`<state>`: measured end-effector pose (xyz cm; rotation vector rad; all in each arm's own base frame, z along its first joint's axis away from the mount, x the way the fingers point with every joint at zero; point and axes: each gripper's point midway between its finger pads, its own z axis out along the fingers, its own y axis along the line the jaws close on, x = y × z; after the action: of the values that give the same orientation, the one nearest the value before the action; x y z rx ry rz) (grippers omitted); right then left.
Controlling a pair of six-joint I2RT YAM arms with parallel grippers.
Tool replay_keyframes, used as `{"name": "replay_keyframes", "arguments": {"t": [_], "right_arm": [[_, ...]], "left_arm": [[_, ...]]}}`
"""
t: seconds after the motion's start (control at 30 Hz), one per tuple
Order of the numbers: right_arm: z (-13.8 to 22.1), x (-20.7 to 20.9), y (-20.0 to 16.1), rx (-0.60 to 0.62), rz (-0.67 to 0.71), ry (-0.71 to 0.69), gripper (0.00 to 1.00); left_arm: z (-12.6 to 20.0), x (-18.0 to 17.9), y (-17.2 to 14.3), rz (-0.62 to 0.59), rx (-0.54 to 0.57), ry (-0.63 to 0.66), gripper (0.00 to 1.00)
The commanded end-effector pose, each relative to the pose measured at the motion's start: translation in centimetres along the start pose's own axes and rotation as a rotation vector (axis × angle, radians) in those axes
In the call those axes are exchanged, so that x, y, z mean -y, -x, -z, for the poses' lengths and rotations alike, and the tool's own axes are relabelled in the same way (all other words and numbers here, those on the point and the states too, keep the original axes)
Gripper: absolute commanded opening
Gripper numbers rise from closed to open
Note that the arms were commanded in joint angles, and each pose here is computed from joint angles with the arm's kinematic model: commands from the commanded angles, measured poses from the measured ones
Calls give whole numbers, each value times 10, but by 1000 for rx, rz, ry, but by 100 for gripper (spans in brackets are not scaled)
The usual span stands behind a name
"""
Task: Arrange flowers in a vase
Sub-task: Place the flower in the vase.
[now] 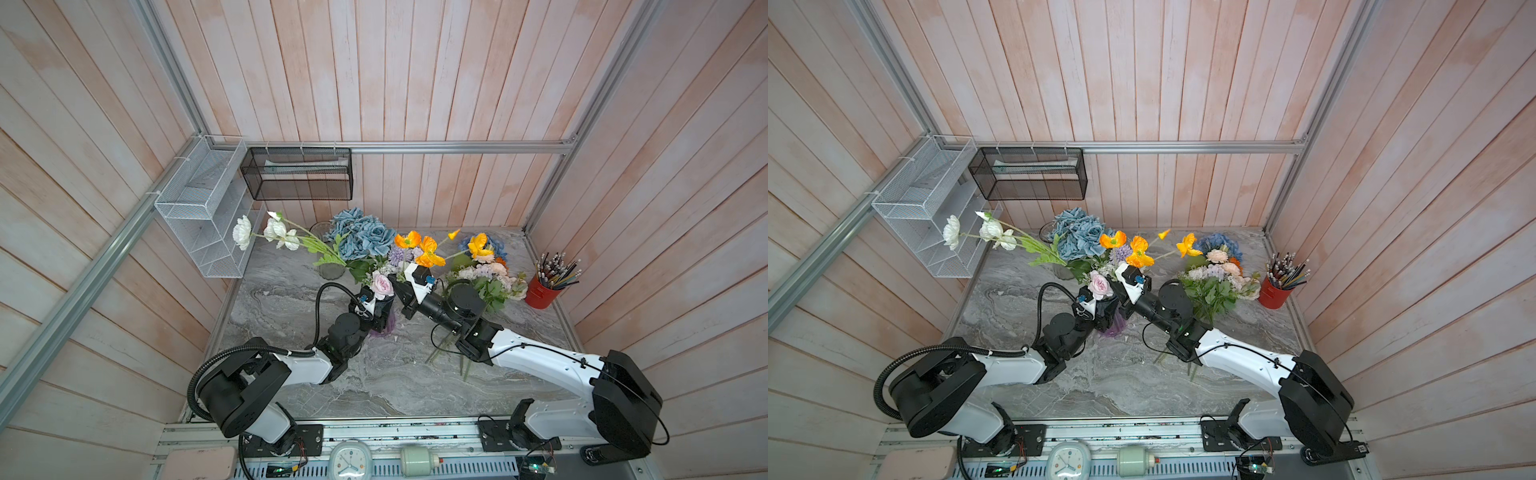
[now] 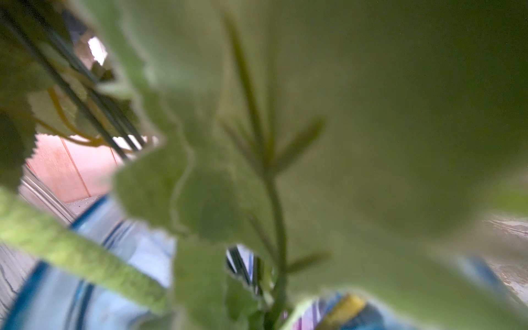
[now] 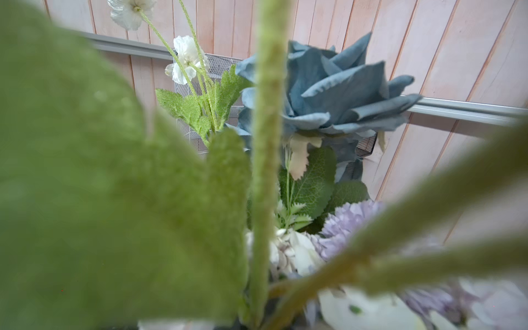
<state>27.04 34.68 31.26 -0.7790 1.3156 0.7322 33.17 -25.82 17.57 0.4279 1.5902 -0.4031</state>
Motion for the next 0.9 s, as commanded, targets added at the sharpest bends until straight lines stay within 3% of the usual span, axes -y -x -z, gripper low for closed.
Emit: {"name": "replay_keyframes", "arguments": {"t": [0.0, 0.17, 0.33, 0.47, 0.57, 0.67, 0.77, 0.87], "right_arm": [[4, -3, 9, 13, -8, 3, 21], [25, 3, 27, 52, -2, -39, 44], [46, 12, 53, 145, 7, -98, 52], [53, 17, 69, 211, 7, -117, 52], [53, 17, 78, 256, -4, -113, 44], [48, 12, 77, 254, -12, -81, 20], [41, 7, 62, 197, -19, -47, 3], [35, 3, 40, 126, -32, -29, 1]], "left_arm": [[6, -2, -55, -25, -180, 9, 0], [5, -2, -54, -25, -180, 8, 0], [5, -1, -55, -25, -182, 4, 0], [6, -2, -54, -28, -181, 5, 0], [6, -1, -54, -28, -181, 4, 0], [6, -1, -54, -26, -181, 5, 0], [8, -1, -53, -26, -179, 6, 0], [8, -1, -54, -26, -180, 7, 0]]}}
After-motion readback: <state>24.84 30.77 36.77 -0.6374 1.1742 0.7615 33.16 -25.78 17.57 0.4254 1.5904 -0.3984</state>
